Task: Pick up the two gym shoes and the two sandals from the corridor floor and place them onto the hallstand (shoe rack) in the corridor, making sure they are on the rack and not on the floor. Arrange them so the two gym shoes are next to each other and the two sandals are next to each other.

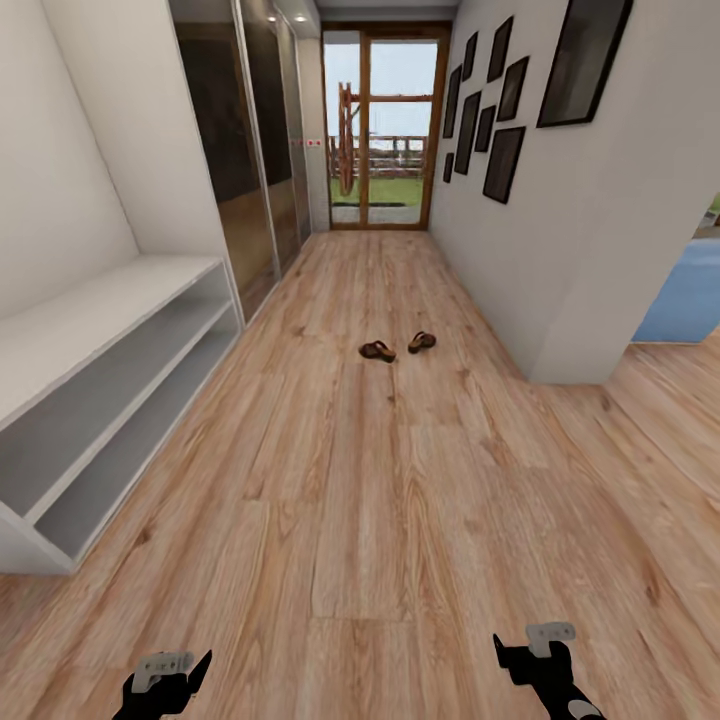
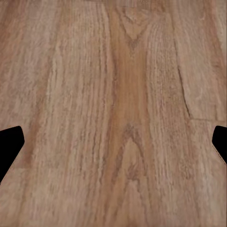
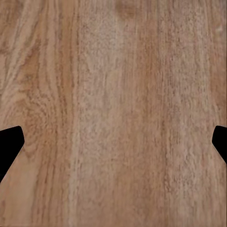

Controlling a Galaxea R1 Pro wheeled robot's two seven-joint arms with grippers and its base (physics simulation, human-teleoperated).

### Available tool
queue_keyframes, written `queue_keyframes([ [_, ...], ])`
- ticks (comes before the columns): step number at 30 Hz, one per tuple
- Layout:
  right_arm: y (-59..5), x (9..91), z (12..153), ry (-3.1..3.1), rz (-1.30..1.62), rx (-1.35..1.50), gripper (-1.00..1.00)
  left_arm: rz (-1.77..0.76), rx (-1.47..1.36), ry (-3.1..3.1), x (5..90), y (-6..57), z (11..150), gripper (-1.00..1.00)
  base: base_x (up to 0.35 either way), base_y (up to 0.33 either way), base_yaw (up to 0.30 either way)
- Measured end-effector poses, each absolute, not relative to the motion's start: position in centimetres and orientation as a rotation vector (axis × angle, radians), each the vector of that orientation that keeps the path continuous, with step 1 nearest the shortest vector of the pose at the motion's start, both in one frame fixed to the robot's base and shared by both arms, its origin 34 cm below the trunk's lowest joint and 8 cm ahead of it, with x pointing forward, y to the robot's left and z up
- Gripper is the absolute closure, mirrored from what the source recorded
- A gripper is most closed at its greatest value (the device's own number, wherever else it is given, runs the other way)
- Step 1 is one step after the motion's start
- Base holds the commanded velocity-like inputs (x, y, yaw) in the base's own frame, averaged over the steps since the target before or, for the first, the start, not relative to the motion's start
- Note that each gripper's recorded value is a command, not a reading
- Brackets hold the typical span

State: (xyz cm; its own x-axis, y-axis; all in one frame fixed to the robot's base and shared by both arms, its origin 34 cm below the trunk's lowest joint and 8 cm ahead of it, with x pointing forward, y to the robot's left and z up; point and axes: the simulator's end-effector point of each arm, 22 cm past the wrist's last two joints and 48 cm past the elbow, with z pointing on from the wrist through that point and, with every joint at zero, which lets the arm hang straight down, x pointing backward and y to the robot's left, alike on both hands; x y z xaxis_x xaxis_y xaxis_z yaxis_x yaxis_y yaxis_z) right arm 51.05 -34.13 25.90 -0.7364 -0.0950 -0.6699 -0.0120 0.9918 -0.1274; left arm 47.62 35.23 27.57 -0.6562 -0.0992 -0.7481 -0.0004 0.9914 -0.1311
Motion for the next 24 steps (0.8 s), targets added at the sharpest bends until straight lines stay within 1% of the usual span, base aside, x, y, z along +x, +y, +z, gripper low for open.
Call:
queue_keyframes([
  [10, -34.12, 51.06, 25.90, 2.395, -0.147, -0.074, -1.00, -0.150, -0.069, 2.283, 47.61, 35.24, 27.56, -1.00, 0.336, -0.078, 0.217],
  [15, -34.13, 51.05, 25.90, 2.395, -0.148, -0.074, -1.00, -0.150, -0.069, 2.283, 47.58, 35.23, 27.55, -1.00, 0.336, -0.081, 0.073],
  [24, -34.13, 51.04, 25.90, 2.395, -0.148, -0.074, -1.00, -0.149, -0.070, 2.283, 47.61, 35.26, 27.56, -1.00, 0.336, -0.082, 0.016],
])
